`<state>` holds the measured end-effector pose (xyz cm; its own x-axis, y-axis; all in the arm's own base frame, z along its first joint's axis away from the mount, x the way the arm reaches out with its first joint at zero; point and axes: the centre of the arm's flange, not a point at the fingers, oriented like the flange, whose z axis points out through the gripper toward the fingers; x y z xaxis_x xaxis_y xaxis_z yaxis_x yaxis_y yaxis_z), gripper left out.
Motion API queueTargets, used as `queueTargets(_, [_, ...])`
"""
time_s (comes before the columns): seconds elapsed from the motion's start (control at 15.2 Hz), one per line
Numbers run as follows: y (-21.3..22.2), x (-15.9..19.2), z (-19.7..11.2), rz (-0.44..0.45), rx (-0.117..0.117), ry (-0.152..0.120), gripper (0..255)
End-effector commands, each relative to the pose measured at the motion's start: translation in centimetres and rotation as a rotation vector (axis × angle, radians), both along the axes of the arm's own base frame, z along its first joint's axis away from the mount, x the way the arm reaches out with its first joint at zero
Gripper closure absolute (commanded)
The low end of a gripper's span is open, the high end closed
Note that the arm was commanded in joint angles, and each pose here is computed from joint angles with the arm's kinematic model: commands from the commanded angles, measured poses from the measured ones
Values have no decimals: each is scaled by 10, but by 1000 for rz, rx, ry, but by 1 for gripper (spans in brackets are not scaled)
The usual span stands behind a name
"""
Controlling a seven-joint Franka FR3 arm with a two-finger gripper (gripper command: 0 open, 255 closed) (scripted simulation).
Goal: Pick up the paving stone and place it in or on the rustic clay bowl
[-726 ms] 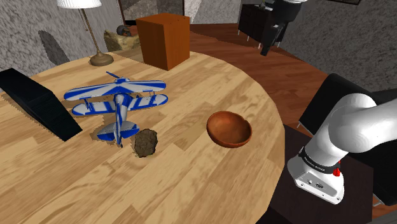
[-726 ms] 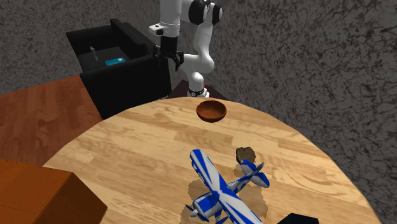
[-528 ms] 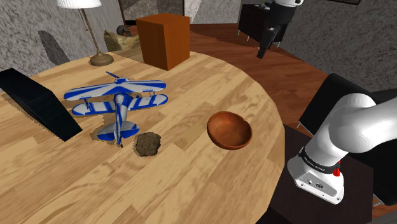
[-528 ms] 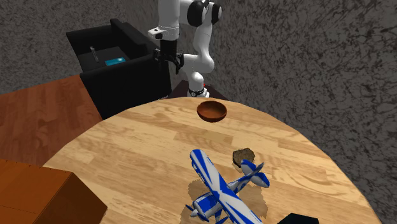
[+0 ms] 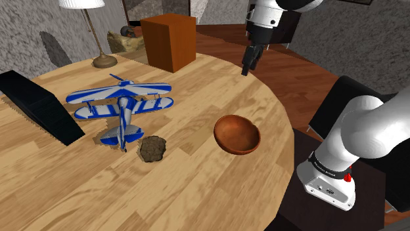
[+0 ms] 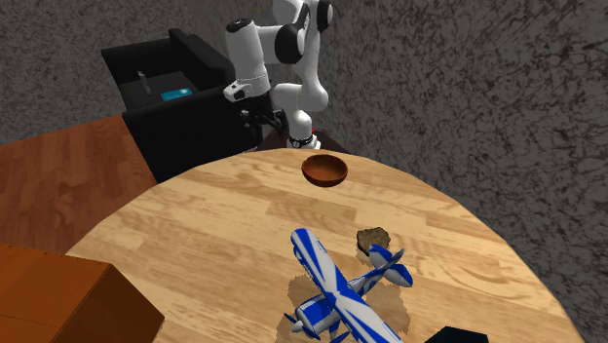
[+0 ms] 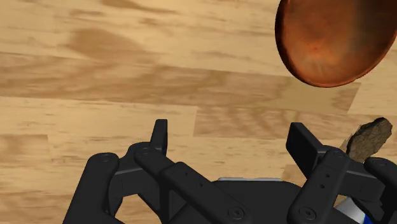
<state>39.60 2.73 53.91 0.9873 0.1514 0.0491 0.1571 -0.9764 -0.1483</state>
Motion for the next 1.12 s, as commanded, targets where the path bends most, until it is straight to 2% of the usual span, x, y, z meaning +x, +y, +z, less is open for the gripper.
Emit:
queueTargets(0.0, [7,15,-19,3,61,30,0])
queueTargets(1.06, [111,122,-158,34,524,267,0])
